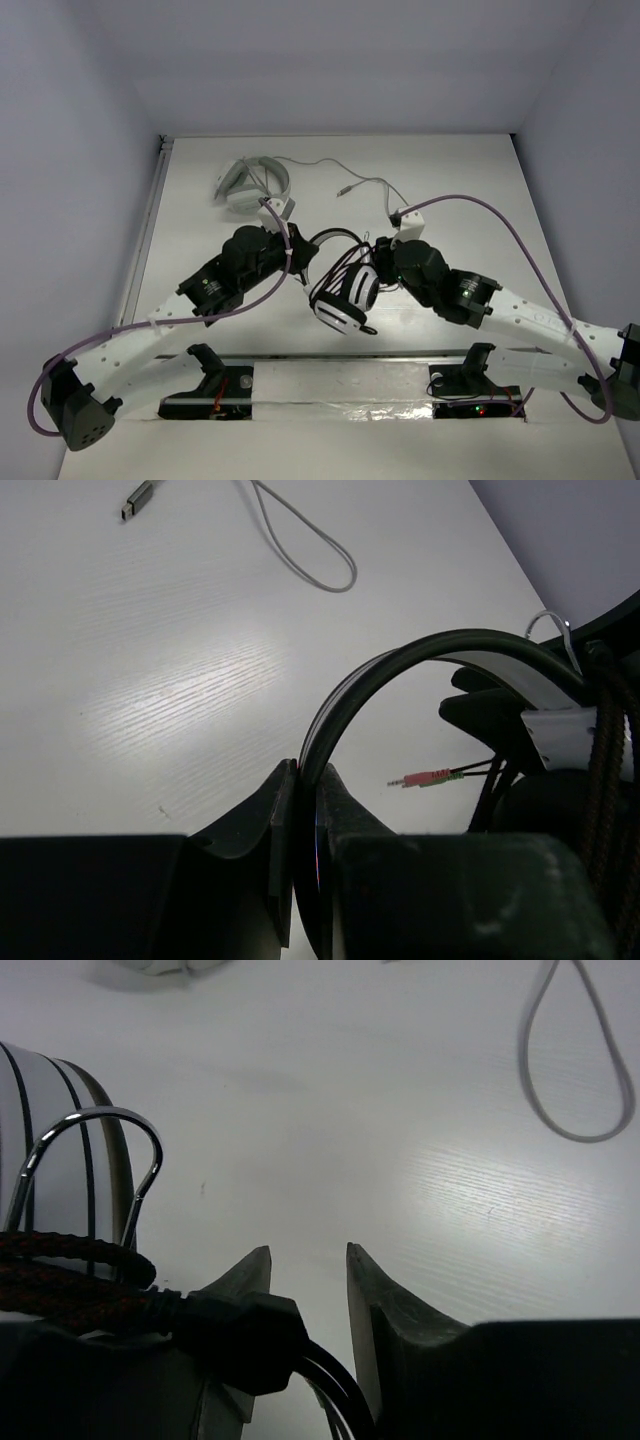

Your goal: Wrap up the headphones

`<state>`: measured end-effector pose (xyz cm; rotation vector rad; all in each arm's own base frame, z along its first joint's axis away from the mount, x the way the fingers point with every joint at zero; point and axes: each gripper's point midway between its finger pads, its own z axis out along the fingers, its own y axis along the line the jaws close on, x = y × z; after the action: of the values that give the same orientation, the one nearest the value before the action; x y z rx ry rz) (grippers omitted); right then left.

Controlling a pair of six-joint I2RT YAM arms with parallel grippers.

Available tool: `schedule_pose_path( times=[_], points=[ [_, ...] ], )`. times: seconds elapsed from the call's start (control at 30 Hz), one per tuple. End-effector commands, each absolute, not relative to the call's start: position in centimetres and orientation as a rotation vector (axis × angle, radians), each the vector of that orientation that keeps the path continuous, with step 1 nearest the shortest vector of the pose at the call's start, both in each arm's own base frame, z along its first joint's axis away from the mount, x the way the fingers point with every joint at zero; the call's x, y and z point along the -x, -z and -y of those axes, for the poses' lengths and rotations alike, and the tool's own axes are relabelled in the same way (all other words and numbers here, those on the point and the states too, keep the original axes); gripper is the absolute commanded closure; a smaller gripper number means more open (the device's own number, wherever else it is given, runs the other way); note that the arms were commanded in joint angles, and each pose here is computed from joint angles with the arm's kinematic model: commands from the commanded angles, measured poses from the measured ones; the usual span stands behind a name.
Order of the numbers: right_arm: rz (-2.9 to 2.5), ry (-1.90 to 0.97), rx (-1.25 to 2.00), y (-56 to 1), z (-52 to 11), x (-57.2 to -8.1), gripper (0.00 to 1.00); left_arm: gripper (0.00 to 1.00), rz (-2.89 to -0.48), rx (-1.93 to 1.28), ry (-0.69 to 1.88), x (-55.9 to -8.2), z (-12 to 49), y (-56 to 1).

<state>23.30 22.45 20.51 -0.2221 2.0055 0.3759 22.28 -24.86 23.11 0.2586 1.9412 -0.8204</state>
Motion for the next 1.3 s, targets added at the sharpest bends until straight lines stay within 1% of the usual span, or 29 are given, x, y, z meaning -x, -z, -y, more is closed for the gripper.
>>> schedule_pose_path(
  times=[0.0, 0.07, 0.13, 0.3, 0.43, 0.7, 0.83, 0.9, 0.97, 1.03, 1.1, 1.13, 1.2, 1.27],
  points=[
    [-1.903, -0.583, 0.135, -23.1, -24.5, -23.7, 0.57, 1.00, -1.743, -0.305, 1.115, -20.9, 27.5, -31.1],
    [-1.875, -0.640, 0.133, -23.1, -24.7, -23.3, 0.49, 1.00, -1.727, -0.283, 1.136, -21.5, 27.5, -31.8],
    [-1.868, -0.680, 0.135, -22.7, -24.9, -22.9, 0.45, 1.00, -1.717, -0.271, 1.157, -22.0, 27.7, -32.5],
    [-1.826, -0.743, 0.110, -23.3, -24.1, -22.0, 0.30, 1.00, -1.731, -0.225, 1.121, -24.6, 27.1, -32.5],
    [-1.799, -0.808, 0.140, -24.0, -23.8, -20.7, 0.25, 1.00, -1.717, -0.203, 1.159, -26.4, 26.6, -32.9],
    [-1.827, -0.881, 0.165, -22.4, -24.3, -19.5, 0.23, 1.00, -1.709, -0.183, 1.148, -28.2, 26.3, -34.5],
    [-1.827, -0.906, 0.180, -23.1, -24.4, -19.0, 0.22, 1.00, -1.766, -0.165, 1.120, -29.2, 26.0, -33.4],
    [-1.833, -0.944, 0.204, -23.4, -24.5, -18.2, 0.19, 1.00, -1.777, -0.115, 1.090, -30.2, 25.1, -33.0],
    [-1.865, -0.959, 0.194, -23.2, -24.3, -17.7, 0.18, 1.00, -1.782, -0.074, 1.055, -30.8, 24.4, -32.7],
    [-1.878, -0.935, 0.152, -23.1, -23.5, -17.8, 0.09, 1.00, -1.761, -0.010, 1.009, -31.7, 23.4, -32.8],
    [-1.904, -0.882, 0.062, -22.9, -21.9, -18.1, 0.02, 1.00, -1.755, 0.050, 0.966, -32.6, 22.4, -32.4],
    [-1.933, -0.848, 0.039, -22.3, -21.1, -18.0, 0.01, 1.00, -1.756, 0.074, 0.939, -33.0, 22.0, -32.2],
    [-1.923, -0.839, -0.045, -23.0, -20.1, -18.2, 0.00, 1.00, -1.745, 0.138, 0.867, -33.9, 20.8, -31.8],
    [-1.886, -0.858, -0.098, -24.0, -18.9, -17.9, 0.00, 1.00, -1.743, 0.159, 0.849, -34.1, 20.4, -31.1]
  ],
)
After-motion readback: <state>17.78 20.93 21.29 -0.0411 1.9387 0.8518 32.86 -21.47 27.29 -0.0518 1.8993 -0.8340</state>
